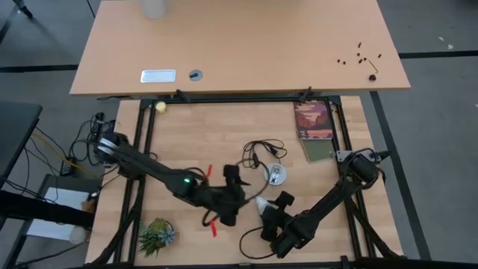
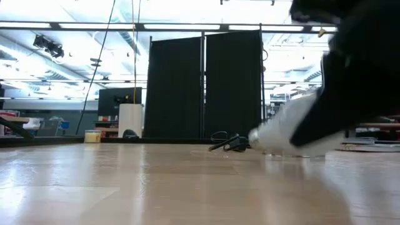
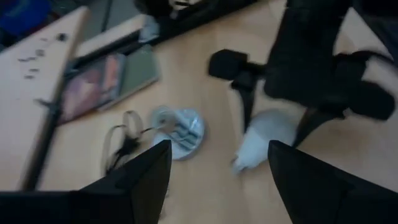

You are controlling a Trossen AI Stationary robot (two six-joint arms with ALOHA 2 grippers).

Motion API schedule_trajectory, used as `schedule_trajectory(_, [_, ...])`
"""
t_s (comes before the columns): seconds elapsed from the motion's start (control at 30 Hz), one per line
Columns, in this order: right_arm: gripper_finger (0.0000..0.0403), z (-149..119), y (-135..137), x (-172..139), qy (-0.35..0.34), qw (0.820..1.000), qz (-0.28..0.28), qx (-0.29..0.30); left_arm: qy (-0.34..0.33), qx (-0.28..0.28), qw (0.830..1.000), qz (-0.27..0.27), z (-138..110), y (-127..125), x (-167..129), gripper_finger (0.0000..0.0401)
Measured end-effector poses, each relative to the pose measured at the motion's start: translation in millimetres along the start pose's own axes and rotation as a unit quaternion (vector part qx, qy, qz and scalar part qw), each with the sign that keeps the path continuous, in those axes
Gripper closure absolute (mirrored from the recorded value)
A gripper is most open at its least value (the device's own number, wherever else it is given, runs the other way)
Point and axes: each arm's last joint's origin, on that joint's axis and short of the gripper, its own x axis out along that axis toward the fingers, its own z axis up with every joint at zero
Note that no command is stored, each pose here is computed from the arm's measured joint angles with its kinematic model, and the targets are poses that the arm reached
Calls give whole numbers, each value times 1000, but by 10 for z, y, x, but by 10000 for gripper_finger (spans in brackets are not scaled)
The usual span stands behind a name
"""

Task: Screw lightbulb
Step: Insert the lightbulb into the silver lamp

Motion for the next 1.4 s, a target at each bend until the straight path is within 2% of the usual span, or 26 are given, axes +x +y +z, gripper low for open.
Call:
schedule_trajectory(0.17, [116, 233, -125, -296, -25, 998, 32, -38, -16, -7, 1000, 21, 66, 186, -457, 131])
schedule_trajectory(0.37, [115, 626, -443, -597, -23, 994, 89, -62, -62, -9, 998, 22, 131, 306, -939, 131])
schedule_trajectory(0.6, [115, 1042, -936, -842, -33, 990, 134, -42, -184, -33, 982, 20, 319, 342, -1413, 131])
schedule_trajectory(0.73, [115, 1228, -1243, -914, -28, 987, 155, -24, -250, -8, 968, -15, 430, 230, -1526, 131])
schedule_trajectory(0.9, [115, 1368, -1519, -977, -28, 983, 182, -27, -290, 21, 955, -54, 519, 106, -1396, 131])
schedule_trajectory(1.07, [115, 1411, -1767, -1001, 0, 981, 191, -24, -274, 42, 958, -75, 528, 49, -989, 131])
schedule_trajectory(1.27, [115, 1367, -1966, -992, 62, 978, 197, -33, -241, 38, 966, -84, 474, 146, -342, 131])
schedule_trajectory(1.4, [115, 1339, -2066, -968, 105, 973, 202, -37, -232, 26, 969, -82, 419, 334, 46, 131])
